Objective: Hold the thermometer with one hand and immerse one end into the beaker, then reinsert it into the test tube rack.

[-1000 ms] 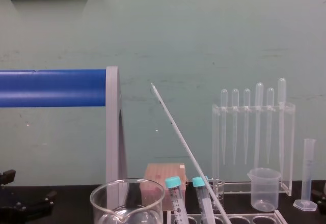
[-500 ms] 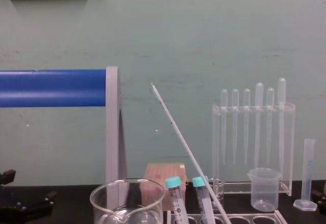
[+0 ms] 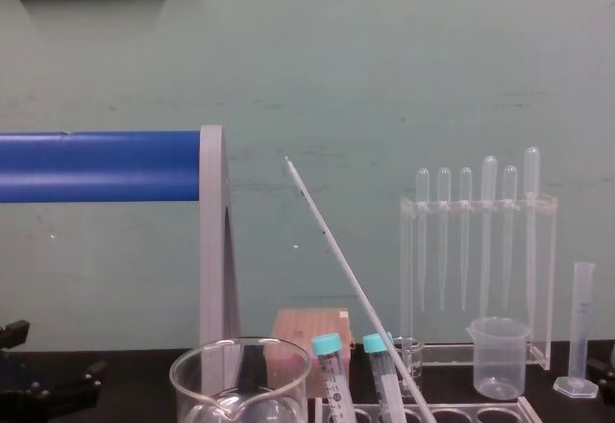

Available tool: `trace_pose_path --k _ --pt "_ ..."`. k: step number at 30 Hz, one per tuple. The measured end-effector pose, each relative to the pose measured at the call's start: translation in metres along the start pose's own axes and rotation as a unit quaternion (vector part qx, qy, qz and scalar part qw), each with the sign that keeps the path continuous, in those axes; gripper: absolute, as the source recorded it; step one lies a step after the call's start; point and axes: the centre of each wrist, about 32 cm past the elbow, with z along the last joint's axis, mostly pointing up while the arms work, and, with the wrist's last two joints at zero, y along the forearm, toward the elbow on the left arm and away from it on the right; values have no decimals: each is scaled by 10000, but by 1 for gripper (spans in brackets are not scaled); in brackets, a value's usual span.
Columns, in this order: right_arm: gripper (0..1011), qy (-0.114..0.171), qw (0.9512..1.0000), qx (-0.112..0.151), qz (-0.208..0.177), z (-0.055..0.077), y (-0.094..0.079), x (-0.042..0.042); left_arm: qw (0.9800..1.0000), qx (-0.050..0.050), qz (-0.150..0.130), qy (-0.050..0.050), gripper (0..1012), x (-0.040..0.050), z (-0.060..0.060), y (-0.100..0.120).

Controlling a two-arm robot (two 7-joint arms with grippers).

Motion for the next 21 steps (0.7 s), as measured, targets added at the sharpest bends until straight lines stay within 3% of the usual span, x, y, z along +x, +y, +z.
trace_pose_path --k 17,21 --pt "1003 1 10000 2 3 1 1 2 10000 0 0 0 1008 0 0 0" --pt "1003 124 9998 142 35 98 23 91 10000 0 0 0 1008 0 0 0"
